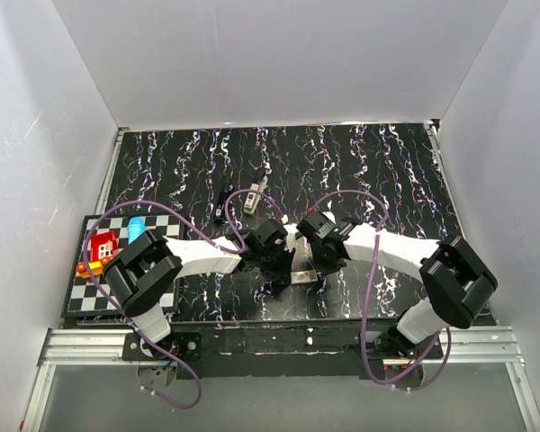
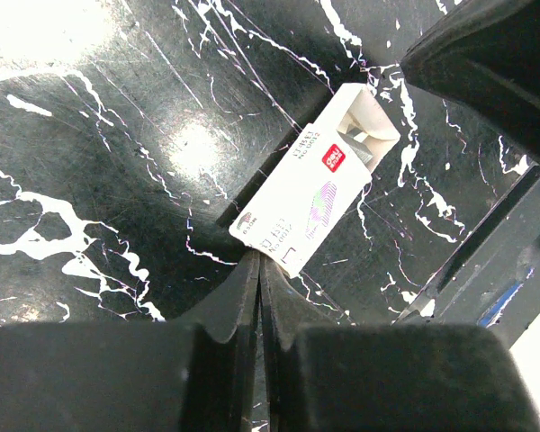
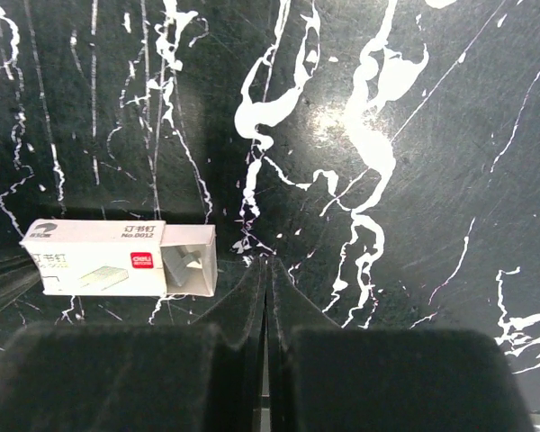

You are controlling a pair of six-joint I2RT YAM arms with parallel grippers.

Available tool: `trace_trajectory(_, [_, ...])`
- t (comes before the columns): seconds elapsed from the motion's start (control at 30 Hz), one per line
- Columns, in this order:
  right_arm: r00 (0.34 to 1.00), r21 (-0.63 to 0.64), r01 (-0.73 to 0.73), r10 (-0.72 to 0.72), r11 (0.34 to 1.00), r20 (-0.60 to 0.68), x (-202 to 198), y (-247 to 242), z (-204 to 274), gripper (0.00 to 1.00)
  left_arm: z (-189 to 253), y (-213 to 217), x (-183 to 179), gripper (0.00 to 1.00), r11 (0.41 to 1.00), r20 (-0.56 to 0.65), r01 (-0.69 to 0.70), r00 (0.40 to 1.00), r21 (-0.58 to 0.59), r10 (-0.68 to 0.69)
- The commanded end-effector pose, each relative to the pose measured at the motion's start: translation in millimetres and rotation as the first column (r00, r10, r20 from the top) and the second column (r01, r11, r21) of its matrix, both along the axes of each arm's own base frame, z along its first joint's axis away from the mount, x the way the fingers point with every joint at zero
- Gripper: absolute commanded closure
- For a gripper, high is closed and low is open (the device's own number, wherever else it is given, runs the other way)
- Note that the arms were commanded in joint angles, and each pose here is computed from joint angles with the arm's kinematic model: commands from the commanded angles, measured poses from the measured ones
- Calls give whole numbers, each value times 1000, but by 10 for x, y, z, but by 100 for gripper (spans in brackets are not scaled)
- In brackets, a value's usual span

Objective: Unload the staples from the stapler

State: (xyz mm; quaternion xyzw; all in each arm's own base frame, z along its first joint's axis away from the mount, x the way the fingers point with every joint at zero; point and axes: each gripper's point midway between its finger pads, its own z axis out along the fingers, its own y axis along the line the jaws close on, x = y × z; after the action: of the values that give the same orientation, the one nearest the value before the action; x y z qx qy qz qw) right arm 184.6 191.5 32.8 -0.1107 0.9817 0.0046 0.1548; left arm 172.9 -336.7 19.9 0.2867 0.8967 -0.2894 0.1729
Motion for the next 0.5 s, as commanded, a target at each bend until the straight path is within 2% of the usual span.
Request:
trace_trajectory(0.0, [1000, 53, 22, -21, 998, -10, -1, 44, -16, 99, 66, -66, 23, 100, 1000, 17, 15, 1000, -16, -14])
trace_trajectory(0.47, [998, 144, 38, -31, 989, -50, -13, 109, -39, 99, 49, -66, 15, 100, 1000, 12, 20, 1000, -13, -19])
